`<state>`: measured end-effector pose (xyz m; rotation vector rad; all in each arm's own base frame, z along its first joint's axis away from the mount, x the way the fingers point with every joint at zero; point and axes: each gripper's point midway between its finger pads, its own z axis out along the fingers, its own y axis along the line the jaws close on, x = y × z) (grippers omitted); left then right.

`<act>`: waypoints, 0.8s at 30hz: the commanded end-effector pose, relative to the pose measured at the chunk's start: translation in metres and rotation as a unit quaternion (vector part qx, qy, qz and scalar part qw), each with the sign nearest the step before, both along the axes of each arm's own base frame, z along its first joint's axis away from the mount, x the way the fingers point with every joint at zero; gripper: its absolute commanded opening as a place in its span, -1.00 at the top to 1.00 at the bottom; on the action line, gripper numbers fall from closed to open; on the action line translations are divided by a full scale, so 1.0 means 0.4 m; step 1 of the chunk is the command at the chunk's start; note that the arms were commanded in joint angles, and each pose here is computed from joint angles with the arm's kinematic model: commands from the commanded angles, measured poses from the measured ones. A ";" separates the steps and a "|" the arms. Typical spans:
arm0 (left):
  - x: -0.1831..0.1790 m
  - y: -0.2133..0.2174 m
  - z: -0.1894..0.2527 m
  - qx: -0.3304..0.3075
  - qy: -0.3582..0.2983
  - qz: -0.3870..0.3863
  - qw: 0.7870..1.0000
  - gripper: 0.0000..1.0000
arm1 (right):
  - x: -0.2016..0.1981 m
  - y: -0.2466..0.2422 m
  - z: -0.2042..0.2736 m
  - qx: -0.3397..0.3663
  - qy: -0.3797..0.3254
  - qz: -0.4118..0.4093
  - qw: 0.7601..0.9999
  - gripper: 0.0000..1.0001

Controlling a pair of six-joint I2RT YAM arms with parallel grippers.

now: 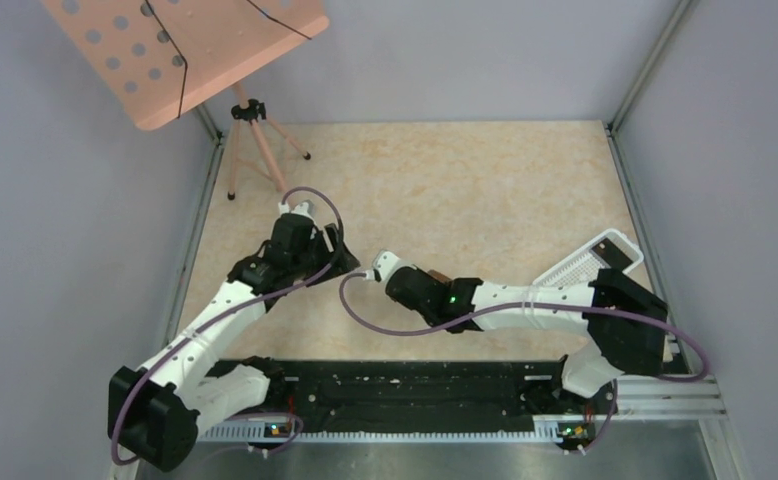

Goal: Take the credit cards out of the card holder
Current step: Open the card holder at the center of the board.

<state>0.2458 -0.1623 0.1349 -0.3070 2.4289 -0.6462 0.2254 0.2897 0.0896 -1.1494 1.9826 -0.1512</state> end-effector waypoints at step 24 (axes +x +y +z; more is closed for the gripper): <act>-0.045 -0.219 -0.048 -0.083 0.019 -0.169 0.982 -0.19 | -0.100 -0.089 0.012 0.424 0.298 -0.238 0.822 0.29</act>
